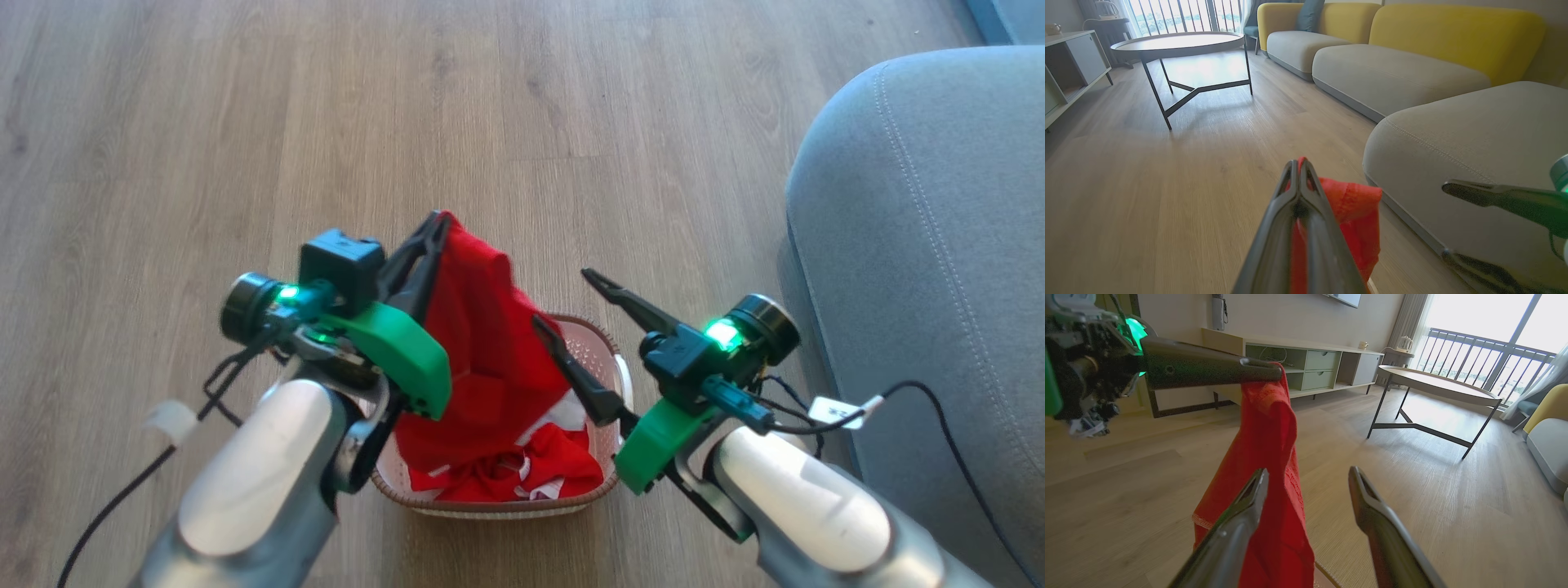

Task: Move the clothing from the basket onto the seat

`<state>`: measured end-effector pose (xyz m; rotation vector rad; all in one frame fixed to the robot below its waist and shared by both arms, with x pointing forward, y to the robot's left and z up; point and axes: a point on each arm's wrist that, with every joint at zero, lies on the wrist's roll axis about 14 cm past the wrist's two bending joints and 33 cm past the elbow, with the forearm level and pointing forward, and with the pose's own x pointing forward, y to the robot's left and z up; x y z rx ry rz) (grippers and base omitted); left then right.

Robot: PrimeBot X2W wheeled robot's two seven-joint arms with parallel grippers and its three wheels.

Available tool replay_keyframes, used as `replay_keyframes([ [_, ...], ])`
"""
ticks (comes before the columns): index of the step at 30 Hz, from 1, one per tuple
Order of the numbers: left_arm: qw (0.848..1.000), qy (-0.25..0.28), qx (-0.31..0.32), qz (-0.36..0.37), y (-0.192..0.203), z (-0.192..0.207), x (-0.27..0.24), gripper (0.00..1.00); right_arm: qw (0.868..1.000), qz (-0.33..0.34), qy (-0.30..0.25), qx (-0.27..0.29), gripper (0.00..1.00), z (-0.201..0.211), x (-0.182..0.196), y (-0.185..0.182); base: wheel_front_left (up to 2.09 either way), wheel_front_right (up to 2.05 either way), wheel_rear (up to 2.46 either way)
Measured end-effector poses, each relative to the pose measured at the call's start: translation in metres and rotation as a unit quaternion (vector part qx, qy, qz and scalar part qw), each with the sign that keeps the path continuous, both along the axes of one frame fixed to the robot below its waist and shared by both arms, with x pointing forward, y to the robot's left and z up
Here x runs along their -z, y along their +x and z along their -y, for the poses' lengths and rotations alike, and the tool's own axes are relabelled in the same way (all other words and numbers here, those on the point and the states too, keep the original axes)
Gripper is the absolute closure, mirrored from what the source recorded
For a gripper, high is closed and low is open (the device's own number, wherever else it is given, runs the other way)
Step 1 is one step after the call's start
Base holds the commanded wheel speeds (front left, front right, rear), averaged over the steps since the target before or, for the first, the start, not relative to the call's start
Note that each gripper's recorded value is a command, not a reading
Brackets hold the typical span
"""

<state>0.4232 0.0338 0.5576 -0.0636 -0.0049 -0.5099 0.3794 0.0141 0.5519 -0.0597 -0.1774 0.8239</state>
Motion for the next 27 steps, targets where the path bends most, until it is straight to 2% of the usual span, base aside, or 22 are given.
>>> replay_keyframes([
  [8, 0.999, 0.004, 0.044, 0.001, -0.012, 0.029, 0.0, 1.0, 1.0, -0.014, 0.0, -0.021, 0.0, -0.015, 0.004, -0.003, 0.0, 0.0, 0.0],
  [27, 0.991, 0.0, 0.131, 0.022, -0.047, 0.076, -0.025, 1.0, 0.999, -0.04, -0.001, 0.005, 0.0, -0.003, 0.015, 0.009, 0.0, 0.0, 0.0],
])
